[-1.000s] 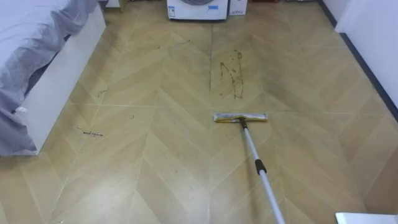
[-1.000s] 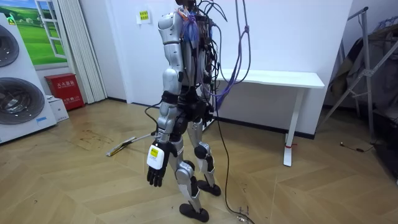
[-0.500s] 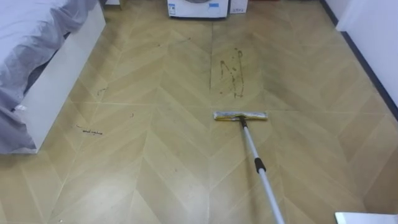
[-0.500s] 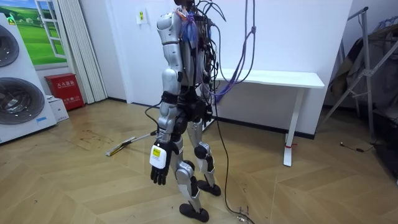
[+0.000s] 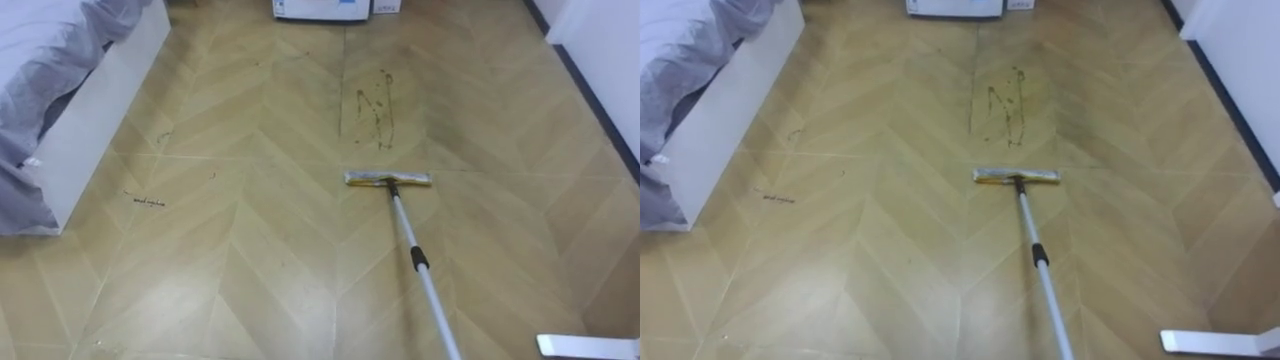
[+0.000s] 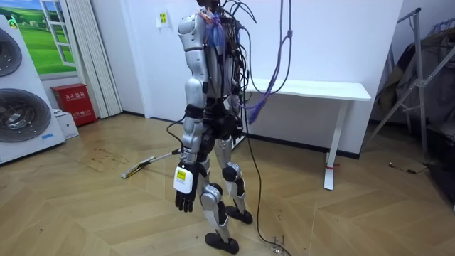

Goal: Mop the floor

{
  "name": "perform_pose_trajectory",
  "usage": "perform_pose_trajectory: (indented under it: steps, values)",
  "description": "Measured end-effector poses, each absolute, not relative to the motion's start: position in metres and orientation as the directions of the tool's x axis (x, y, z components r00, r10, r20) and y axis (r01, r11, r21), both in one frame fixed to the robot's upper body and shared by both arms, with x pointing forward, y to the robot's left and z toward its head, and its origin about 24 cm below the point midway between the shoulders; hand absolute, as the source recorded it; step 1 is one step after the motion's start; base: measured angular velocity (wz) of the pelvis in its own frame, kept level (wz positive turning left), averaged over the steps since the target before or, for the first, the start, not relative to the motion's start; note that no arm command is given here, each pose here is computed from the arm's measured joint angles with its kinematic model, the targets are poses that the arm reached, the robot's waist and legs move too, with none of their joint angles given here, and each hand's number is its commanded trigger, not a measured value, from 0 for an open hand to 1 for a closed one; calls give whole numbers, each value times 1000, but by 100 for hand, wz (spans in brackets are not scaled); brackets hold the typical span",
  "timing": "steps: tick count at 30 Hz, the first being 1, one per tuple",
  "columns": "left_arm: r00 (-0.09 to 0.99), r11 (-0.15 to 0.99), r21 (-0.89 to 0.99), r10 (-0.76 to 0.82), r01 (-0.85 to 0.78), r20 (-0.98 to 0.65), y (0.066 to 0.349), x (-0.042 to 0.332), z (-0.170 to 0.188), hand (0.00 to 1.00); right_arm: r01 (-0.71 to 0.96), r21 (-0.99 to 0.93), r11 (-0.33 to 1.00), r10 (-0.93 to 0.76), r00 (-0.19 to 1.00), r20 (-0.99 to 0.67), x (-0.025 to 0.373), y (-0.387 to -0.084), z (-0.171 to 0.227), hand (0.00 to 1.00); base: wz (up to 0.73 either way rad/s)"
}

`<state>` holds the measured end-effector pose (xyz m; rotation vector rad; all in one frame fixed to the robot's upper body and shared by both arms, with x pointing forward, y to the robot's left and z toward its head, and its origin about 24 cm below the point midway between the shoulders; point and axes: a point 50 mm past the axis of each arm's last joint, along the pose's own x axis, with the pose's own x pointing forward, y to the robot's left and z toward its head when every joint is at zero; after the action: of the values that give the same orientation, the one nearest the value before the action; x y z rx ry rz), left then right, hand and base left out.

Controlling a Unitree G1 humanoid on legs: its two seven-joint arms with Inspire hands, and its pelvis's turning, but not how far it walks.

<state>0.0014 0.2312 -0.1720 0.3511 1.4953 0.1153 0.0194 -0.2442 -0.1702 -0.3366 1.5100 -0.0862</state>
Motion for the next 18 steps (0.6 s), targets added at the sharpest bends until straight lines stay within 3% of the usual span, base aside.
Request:
perform_pose_trajectory:
  steps: [18]
  values:
    - [321,915,380,322,135,-891,225,84,-165,0,-24,-294,955,-275,291,-916,88,-235,-163,100,5]
